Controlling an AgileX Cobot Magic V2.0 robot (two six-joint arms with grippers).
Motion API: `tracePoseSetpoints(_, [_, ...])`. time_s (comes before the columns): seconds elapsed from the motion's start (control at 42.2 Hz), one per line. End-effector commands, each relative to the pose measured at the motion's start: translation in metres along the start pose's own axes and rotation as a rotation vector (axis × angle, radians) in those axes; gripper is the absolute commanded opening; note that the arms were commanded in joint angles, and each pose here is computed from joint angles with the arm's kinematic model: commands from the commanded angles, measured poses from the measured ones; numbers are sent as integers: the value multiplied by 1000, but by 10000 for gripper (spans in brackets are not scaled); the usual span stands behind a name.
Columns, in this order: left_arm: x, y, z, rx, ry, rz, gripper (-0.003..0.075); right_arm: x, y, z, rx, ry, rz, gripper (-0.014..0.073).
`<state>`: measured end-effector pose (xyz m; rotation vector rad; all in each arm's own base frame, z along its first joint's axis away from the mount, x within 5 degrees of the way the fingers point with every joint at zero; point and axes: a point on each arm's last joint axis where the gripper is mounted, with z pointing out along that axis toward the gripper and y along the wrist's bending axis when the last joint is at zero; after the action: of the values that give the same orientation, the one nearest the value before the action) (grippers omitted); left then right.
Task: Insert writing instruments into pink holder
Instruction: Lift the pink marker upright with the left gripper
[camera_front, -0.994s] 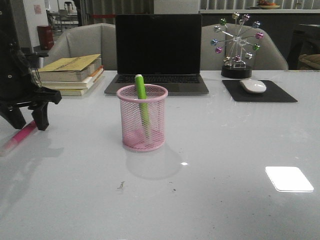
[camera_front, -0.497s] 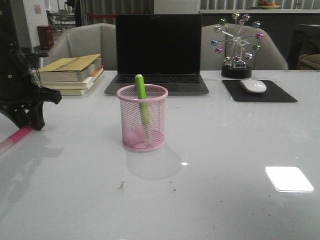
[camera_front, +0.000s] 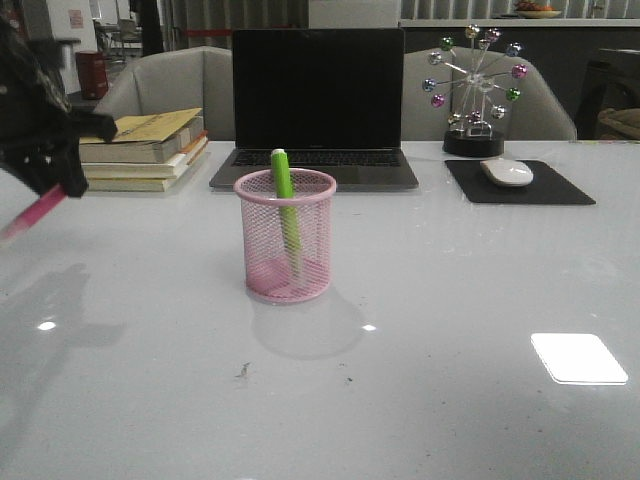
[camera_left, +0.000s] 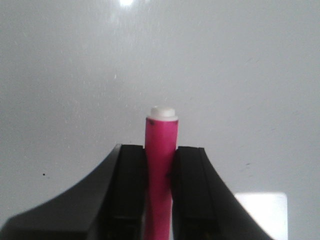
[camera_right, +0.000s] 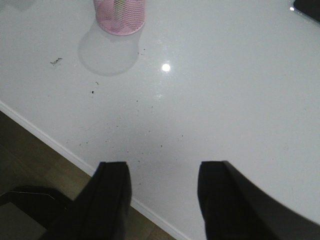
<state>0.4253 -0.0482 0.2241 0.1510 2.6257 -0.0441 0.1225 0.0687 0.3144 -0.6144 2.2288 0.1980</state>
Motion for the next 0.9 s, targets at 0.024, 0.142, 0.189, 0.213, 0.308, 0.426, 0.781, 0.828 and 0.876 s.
tracePoseSetpoints(0.024, [-12,-11,-75,41,-298,-23,91,-12,-1,-7,6,-94,-5,435])
tracePoseSetpoints(0.142, [6,-25,-114,67,-489,2,91,-12,-1,-7,6,-94,-5,435])
tracePoseSetpoints(0.189, [14,-32,-126,84,-556,13,91,-12,-1,-7,6,-94,-5,435])
tracePoseSetpoints(0.213, [19,-34,-132,90,-591,17,91,-12,-1,-7,6,-94,-5,435])
tracePoseSetpoints(0.308, [39,-50,-153,141,-745,48,91,-12,-1,-7,6,-94,-5,435])
tracePoseSetpoints(0.426, [64,-71,-169,220,-948,83,91,-12,-1,-7,6,-94,-5,435])
tracePoseSetpoints(0.781, [86,-134,-150,437,-1281,140,91,-12,-1,-7,6,-94,-5,435])
tracePoseSetpoints(0.828, [85,-140,-143,453,-1321,137,91,-12,-1,-7,6,-94,-5,435])
tracePoseSetpoints(0.876, [86,-147,-135,471,-1366,136,91,-12,-1,-7,6,-94,-5,435])
